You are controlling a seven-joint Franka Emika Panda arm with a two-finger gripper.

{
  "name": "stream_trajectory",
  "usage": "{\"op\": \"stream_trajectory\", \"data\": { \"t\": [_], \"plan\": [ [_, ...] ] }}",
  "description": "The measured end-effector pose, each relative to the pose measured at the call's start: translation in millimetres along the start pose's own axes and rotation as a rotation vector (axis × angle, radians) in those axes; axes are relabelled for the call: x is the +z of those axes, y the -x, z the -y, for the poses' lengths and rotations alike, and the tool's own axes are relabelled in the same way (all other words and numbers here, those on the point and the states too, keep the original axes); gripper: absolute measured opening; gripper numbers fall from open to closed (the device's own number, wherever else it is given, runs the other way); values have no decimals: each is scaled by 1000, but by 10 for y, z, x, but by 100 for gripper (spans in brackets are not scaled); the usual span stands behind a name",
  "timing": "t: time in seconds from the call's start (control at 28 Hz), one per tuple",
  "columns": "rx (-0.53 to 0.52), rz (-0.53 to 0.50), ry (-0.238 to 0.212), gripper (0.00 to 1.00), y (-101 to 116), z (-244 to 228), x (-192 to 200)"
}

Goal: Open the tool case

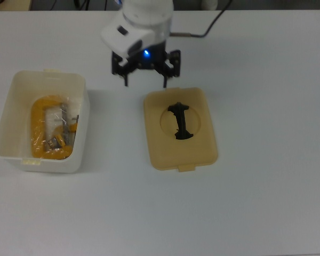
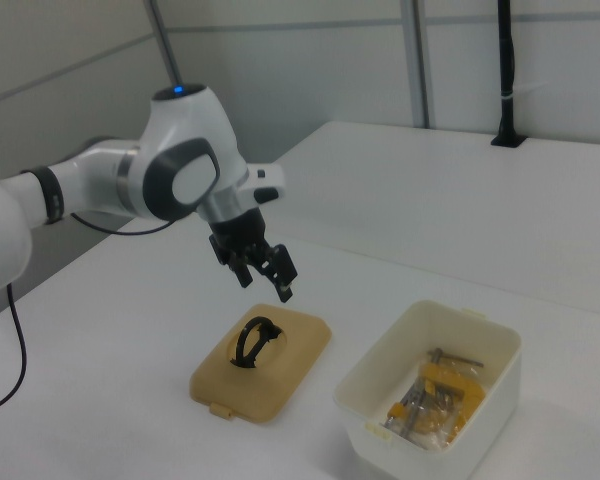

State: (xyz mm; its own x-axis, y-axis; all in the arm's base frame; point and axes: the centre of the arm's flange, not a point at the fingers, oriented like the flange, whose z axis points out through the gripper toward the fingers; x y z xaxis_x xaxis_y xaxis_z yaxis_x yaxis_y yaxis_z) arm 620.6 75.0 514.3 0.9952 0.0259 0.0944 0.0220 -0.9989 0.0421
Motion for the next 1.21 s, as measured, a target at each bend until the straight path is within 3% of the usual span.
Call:
{"op": "stream_trajectory", "data": {
  "t": [0.07,0.39,1.21],
  "plan": [
    [5,8,18,100,42,-179,-223],
    [-21,2,31,100,95,-724,-795],
    [-68,109,27,100,253,-984,-1050]
  ]
}}
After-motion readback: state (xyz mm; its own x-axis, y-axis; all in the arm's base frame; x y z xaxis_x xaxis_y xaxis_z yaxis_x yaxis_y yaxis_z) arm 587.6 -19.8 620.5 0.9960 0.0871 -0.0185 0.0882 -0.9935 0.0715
